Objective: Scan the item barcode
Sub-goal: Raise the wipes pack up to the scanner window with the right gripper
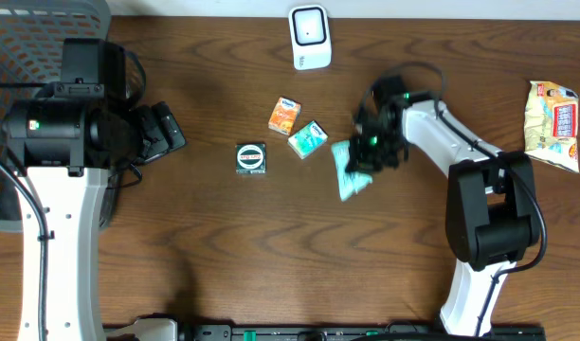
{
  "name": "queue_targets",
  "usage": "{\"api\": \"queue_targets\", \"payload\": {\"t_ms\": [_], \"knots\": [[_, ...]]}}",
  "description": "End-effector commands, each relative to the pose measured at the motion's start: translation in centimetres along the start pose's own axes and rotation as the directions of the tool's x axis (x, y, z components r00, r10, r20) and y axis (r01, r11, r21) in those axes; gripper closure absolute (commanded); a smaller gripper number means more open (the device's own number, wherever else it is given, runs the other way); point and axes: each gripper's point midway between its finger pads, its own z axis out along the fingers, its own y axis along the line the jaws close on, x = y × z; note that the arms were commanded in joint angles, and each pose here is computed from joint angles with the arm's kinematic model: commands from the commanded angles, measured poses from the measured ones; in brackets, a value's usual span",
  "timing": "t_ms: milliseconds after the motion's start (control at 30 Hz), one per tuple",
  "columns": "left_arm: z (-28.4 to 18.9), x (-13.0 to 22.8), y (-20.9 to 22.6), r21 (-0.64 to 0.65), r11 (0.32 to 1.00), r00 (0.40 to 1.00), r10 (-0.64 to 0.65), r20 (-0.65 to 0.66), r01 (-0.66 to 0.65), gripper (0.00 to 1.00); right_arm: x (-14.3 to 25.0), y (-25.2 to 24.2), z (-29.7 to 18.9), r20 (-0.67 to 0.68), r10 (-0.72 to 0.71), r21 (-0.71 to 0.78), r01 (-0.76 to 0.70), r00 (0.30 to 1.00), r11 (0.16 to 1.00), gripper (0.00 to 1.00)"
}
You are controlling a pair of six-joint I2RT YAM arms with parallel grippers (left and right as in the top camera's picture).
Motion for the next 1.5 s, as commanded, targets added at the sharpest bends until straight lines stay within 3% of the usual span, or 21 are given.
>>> {"api": "queue_targets", "payload": {"t_ms": [0, 267, 433, 700, 967, 1233, 1467], "knots": [[0.2, -0.1, 0.3, -0.012, 1.000, 1.000, -0.008, -0.002, 0.008, 0.02, -5.0, 2.6, -3.7, 0.167, 0.002, -0.020, 0.001, 0.986, 1.000, 0.99], [0.2, -0.1, 0.3, -0.012, 1.000, 1.000, -0.008, -0.002, 0.008, 0.02, -14.1, 9.6, -12.0, 0.488, 0.016, -0.206, 0.097, 0.873, 0.974, 0.99], [0.2, -0.1, 0.3, -0.012, 1.000, 1.000, -0.008, -0.002, 0.008, 0.02, -18.9, 12.1, -13.7, 0.561, 0.076, -0.313, 0.126, 0.825, 0.941, 0.99], [0.2, -0.1, 0.3, -0.012, 1.000, 1.000, -0.008, -0.002, 0.008, 0.02, -26.1, 13.2, -12.1, 0.611, 0.164, -0.435, 0.156, 0.774, 0.887, 0.99], [0.2, -0.1, 0.3, -0.012, 1.000, 1.000, -0.008, -0.002, 0.008, 0.02, -27.2, 11.3, -8.8, 0.565, 0.214, -0.466, 0.094, 0.797, 0.880, 0.99], [0.2, -0.1, 0.3, -0.012, 1.000, 1.000, -0.008, -0.002, 0.008, 0.02, -27.0, 10.9, -9.4, 0.581, 0.171, -0.445, 0.134, 0.796, 0.886, 0.99], [0.2, -0.1, 0.3, -0.012, 1.000, 1.000, -0.008, -0.002, 0.008, 0.03, -25.3, 3.1, -16.5, 0.680, 0.052, -0.129, 0.049, 0.732, 0.990, 0.99]]}}
